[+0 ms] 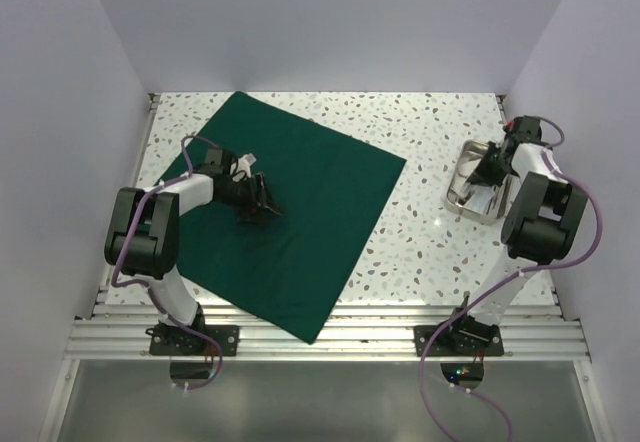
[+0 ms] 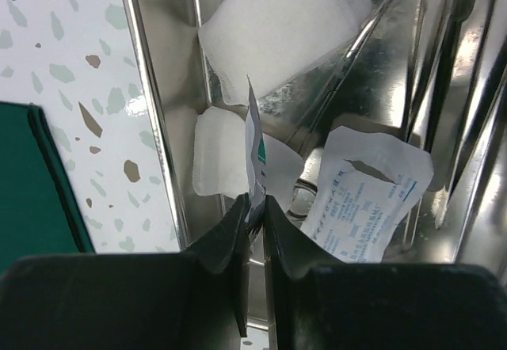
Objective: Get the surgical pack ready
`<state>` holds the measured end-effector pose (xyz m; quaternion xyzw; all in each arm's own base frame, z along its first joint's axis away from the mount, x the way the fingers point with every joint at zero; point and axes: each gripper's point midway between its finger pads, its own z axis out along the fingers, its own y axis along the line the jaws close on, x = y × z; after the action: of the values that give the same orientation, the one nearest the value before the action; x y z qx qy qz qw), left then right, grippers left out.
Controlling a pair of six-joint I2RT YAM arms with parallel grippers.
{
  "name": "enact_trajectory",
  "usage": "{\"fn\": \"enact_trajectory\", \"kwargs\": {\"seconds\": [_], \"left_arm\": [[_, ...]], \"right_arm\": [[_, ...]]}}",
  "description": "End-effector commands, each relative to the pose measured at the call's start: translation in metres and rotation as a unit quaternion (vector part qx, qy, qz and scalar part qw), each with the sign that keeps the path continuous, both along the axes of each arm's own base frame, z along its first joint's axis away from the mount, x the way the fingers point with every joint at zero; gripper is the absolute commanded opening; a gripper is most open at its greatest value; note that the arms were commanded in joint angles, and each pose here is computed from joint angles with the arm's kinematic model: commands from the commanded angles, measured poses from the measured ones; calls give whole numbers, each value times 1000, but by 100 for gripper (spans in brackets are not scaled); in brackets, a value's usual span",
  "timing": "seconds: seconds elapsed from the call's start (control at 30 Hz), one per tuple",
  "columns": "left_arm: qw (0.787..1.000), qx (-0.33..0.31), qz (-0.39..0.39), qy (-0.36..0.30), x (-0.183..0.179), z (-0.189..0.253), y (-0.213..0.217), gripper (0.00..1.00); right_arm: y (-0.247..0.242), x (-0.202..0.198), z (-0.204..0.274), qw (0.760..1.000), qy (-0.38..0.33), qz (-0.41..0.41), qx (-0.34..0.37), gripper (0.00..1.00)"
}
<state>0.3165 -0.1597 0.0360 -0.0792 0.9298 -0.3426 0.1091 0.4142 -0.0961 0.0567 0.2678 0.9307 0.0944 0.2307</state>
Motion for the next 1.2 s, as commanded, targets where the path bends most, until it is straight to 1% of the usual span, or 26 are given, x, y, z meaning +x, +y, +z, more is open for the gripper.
{"fn": "enact_trajectory", "kwargs": {"seconds": [0.0,0.13,0.2,0.27,0.3,0.37,0.4,0.5,0.53,0.63,0.73,0.77,0.83,0.87,0.93,0.97,1.0,1.03,1.07,1.17], "left_arm": [[1000,-14,-9,-21,5,8,-4,63],[1000,-13,-11,-20,-1,6,-4,63],[1000,-16,-14,-19,-3,7,-4,63],[1000,-17,-15,-20,-3,8,-5,63],[1000,-18,-16,-20,-3,8,-5,63],[999,-19,-17,-20,-3,10,-5,63],[999,-18,-19,-23,-2,11,-6,63],[999,-14,-24,-24,-1,15,-7,63],[999,-14,-25,-25,-1,17,-8,63],[999,-3,-29,-24,-4,21,-8,62],[999,7,-26,-28,-4,27,-7,62],[999,11,-23,-37,-1,33,-5,61],[999,29,-14,-37,0,37,1,61],[998,35,-11,-48,3,44,2,61],[997,54,3,-52,6,50,9,61],[996,59,8,-64,9,59,10,61],[995,74,21,-67,11,62,16,61],[994,85,28,-64,9,64,20,61],[992,94,37,-74,10,72,24,61],[986,136,66,-73,3,77,41,61]], "right_arm": [[-11,7,15,1000,-22,-4,14,11],[-7,-3,1,999,-5,7,46,14],[-7,-7,-3,999,2,5,51,18],[-8,-9,-3,999,3,-1,51,26],[-9,-10,-3,999,3,-6,51,34],[-10,-10,1,999,0,-14,50,36],[-14,-11,2,999,4,-23,38,40],[-23,-18,10,998,19,-52,20,47],[-27,-23,12,998,31,-62,8,49],[-32,-21,33,997,18,-76,-8,49],[-18,-6,60,999,-7,-45,-30,49],[1,6,72,999,-24,-13,-38,48],[29,19,85,998,-47,23,-37,47],[65,27,88,996,-57,64,-31,45],[109,35,89,991,-71,113,-16,42],[152,35,88,984,-75,163,-7,41],[173,34,85,980,-76,186,-1,38],[191,37,84,974,-84,208,1,37],[225,33,73,966,-78,245,8,36],[278,28,58,952,-72,296,33,29]]}}
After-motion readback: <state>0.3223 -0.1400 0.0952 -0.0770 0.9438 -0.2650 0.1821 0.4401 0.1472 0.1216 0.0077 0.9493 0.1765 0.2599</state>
